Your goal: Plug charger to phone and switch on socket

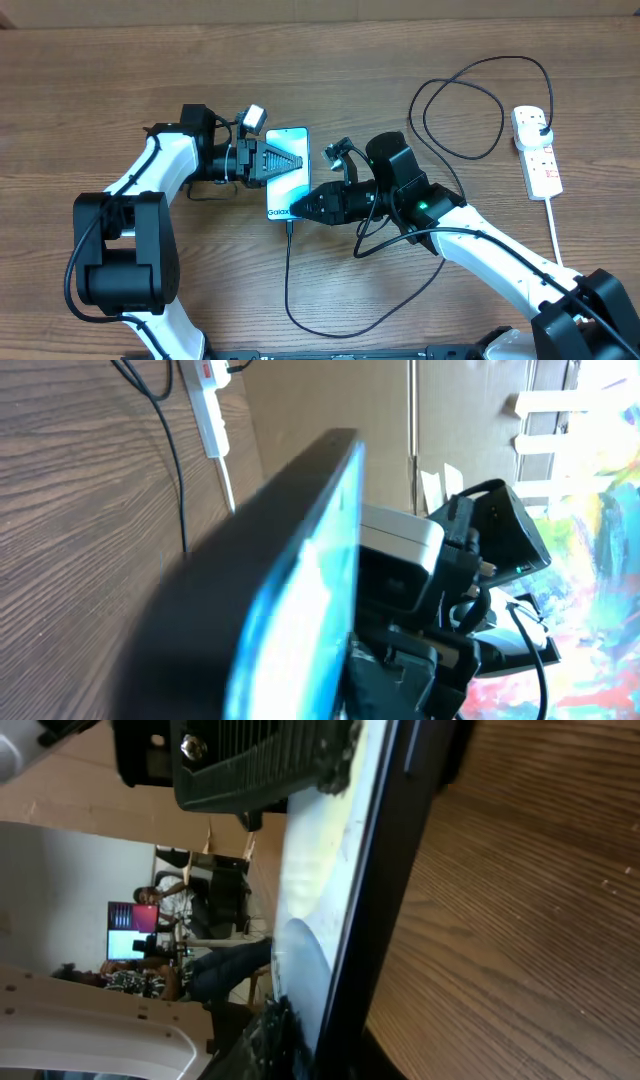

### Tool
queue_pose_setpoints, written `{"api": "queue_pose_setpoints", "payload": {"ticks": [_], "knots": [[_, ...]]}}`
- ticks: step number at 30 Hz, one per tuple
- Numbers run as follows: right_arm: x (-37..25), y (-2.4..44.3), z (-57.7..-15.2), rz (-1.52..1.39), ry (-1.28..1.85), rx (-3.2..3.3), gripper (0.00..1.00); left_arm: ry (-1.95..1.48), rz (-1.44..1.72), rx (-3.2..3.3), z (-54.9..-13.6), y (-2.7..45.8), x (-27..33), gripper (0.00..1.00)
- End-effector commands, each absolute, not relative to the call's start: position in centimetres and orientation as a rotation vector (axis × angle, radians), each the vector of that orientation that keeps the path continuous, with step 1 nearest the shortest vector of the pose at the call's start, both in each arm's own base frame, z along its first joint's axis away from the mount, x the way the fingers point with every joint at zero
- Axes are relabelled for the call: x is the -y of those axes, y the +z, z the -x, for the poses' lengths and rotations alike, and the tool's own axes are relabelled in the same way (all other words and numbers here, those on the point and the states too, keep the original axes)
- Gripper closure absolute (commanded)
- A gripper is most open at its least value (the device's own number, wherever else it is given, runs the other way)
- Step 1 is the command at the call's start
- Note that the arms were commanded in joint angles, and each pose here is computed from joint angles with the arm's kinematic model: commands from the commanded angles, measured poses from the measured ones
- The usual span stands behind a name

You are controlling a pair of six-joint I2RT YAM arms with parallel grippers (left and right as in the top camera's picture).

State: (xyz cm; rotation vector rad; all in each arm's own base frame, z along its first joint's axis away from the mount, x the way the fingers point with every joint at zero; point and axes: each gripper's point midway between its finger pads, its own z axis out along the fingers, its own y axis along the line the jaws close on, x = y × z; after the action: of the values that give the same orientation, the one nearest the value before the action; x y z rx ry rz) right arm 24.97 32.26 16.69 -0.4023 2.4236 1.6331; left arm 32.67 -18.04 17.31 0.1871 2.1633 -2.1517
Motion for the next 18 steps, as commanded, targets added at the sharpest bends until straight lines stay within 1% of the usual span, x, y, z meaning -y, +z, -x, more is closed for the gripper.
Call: {"api": "queue_pose_setpoints", "payload": {"ticks": [1, 3, 7, 9, 14, 18], "knots": [[-32.3, 18.6, -25.6, 0.462, 1.639, -2.333, 0.96, -2.156, -0.223, -2.132, -32.6, 17.9, 18.3, 0.66], [-32.3, 18.6, -25.6, 0.462, 1.638, -2.333, 0.96, -2.144, -0.246, -2.119, -32.8, 17.9, 18.3, 0.53], [-32.3, 18.6, -25.7, 0.46, 1.633, -2.332, 0.96, -2.111, -0.303, -2.087, -33.2, 17.9, 18.3, 0.24], [-32.2, 18.5, -25.8, 0.457, 1.627, -2.334, 0.96, -2.084, -0.335, -2.067, -33.6, 17.9, 18.1, 0.13], [-31.8, 17.5, -26.0, 0.405, 1.581, -2.39, 0.96, -1.896, -0.256, -2.225, -35.8, 15.4, 16.6, 0.0], [-30.7, 15.4, -26.8, 0.291, 1.441, -2.483, 0.96, -1.682, -0.098, -2.407, -37.3, 12.3, 14.2, 0.0]]}}
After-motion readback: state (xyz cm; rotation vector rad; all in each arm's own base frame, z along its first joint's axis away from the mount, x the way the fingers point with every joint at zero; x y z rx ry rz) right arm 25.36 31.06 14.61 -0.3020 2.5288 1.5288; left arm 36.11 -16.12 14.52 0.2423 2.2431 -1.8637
